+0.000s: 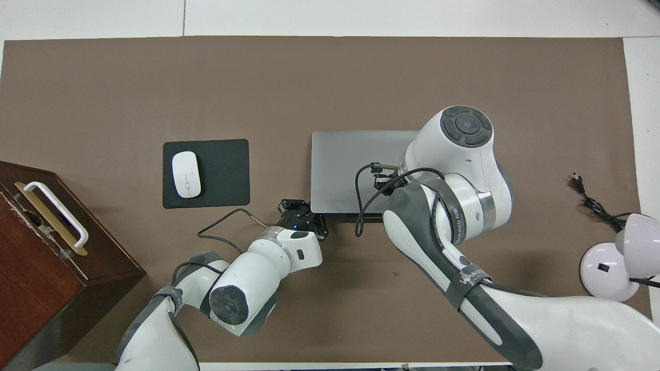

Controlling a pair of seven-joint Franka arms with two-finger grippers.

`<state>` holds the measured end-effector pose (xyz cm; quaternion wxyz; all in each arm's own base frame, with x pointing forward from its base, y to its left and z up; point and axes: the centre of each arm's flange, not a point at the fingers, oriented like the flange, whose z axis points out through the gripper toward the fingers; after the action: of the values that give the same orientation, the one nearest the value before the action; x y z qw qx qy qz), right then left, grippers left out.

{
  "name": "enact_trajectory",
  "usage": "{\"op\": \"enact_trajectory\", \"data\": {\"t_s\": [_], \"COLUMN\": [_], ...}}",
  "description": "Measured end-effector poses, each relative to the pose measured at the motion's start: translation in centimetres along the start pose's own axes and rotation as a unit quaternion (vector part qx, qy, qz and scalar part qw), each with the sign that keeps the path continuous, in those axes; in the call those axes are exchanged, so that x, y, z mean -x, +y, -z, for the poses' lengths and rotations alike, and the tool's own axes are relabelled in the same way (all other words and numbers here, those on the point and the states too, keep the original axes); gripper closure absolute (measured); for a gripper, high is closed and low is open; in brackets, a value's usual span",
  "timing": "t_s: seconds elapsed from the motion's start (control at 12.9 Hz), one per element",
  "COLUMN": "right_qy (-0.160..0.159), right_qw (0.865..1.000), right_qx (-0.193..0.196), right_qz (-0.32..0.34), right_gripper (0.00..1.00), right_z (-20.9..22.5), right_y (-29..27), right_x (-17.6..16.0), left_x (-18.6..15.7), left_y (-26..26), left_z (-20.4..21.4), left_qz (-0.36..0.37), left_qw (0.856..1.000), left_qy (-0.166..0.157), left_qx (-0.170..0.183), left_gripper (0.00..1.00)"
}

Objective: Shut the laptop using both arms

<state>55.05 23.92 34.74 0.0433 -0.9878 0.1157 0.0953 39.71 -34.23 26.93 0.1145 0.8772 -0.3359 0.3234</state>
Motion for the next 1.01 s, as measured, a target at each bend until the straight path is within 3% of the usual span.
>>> {"op": "enact_trajectory", "data": {"t_s": [0.39, 0.78, 1.01], "right_qy": [0.010, 0.068, 0.136], "right_qw": [1.000, 0.997, 0.987], "right_qx": [-0.007, -0.044, -0.081], "right_qz": [-0.007, -0.017, -0.028], "right_gripper": [0.99, 0.99, 0.99], "right_z": [0.4, 3.7, 6.3], "right_y": [0.6, 1.8, 3.1], "right_x": [-0.7, -3.6, -6.3], "left_x": [0.0, 0.0, 0.0], "left_y": [0.0, 0.0, 0.0], "left_z": [0.0, 0.0, 0.0], "left_qz": [-0.001, -0.001, -0.001], "left_qw": [1.000, 1.000, 1.000], "left_qy": [0.000, 0.000, 0.000], "left_qx": [0.000, 0.000, 0.000], "left_gripper": [0.99, 0.99, 0.99]}}
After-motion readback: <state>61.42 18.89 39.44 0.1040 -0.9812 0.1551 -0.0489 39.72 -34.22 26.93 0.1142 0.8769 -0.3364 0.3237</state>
